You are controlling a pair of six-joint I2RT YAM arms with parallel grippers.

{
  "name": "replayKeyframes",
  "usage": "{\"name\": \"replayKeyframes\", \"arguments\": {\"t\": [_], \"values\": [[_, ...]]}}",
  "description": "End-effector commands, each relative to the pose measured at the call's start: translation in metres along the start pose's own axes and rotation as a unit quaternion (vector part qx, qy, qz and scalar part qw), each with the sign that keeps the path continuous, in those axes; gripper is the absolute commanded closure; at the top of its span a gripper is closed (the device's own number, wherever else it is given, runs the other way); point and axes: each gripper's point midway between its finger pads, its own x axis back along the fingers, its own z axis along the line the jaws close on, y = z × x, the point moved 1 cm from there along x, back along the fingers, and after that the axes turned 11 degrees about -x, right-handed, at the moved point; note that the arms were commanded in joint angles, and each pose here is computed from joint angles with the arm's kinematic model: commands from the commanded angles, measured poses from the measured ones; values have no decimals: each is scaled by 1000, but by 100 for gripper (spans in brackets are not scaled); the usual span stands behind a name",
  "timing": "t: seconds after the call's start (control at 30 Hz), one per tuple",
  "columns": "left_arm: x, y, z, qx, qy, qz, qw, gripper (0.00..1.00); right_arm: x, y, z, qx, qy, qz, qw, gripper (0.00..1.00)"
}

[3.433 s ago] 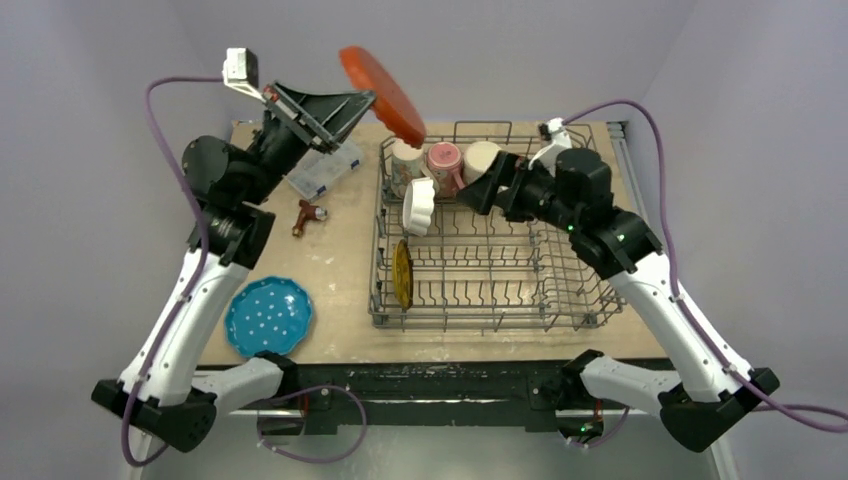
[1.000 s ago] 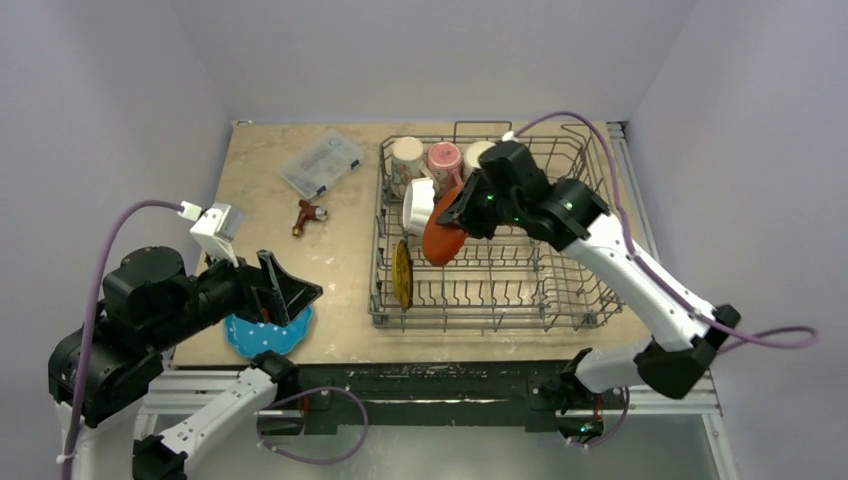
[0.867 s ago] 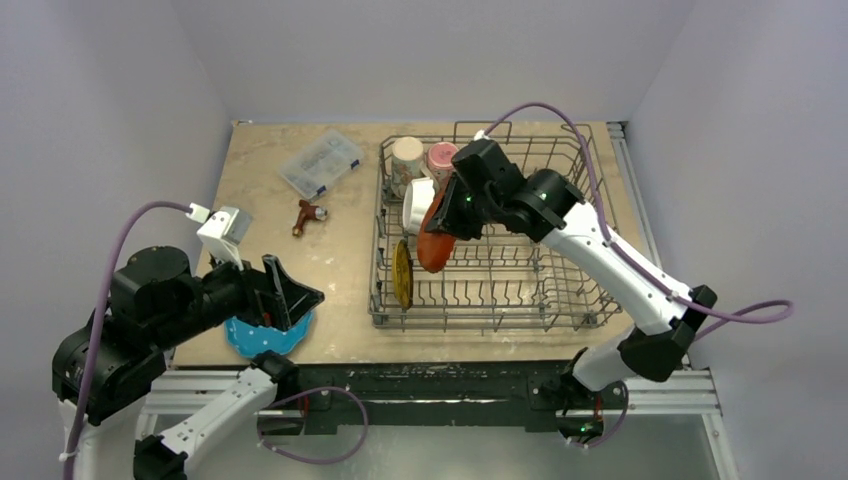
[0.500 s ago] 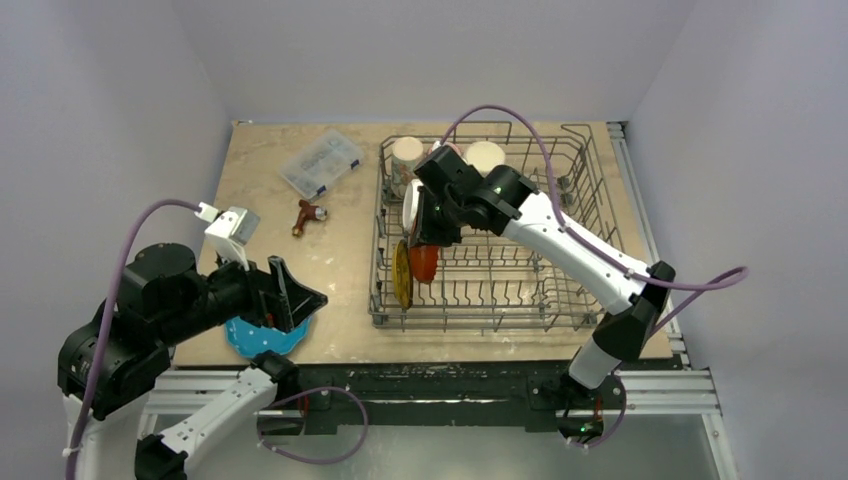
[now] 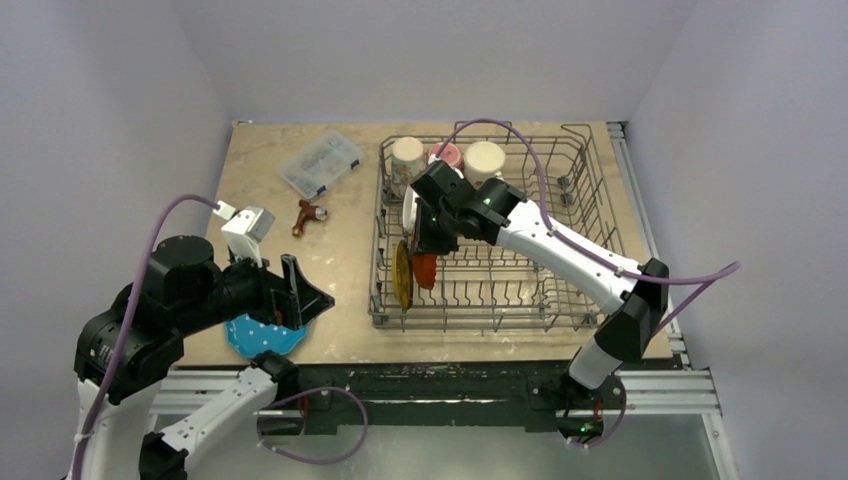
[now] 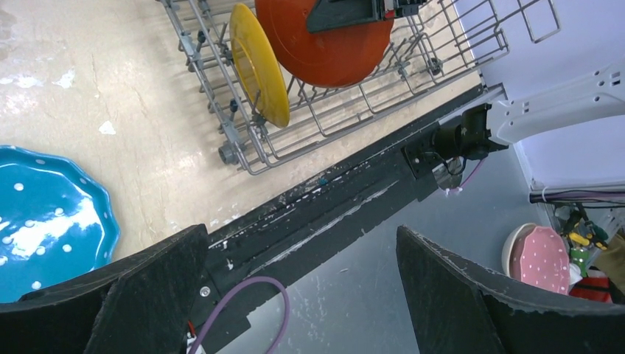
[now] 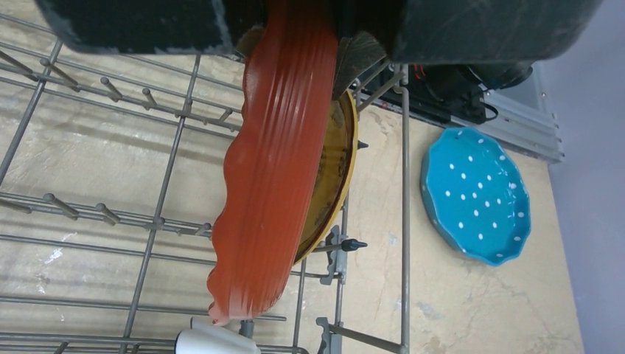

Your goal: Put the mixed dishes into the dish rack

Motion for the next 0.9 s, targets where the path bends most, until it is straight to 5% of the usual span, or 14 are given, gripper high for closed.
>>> {"name": "replayKeyframes", "arguments": {"t": [0.0,0.37,0.87], "values": [[-5,2,-6,3,-20,3,1000,2,6,-10,11,0,24,5,1000,100],[-9,0,-8,12,-27,9,1000,3,58,11,37,-25,79,-45,996,100],[-11,1,-10,14,-33,11,999,3,11,-9,6,-36,31,-24,999,100]]}}
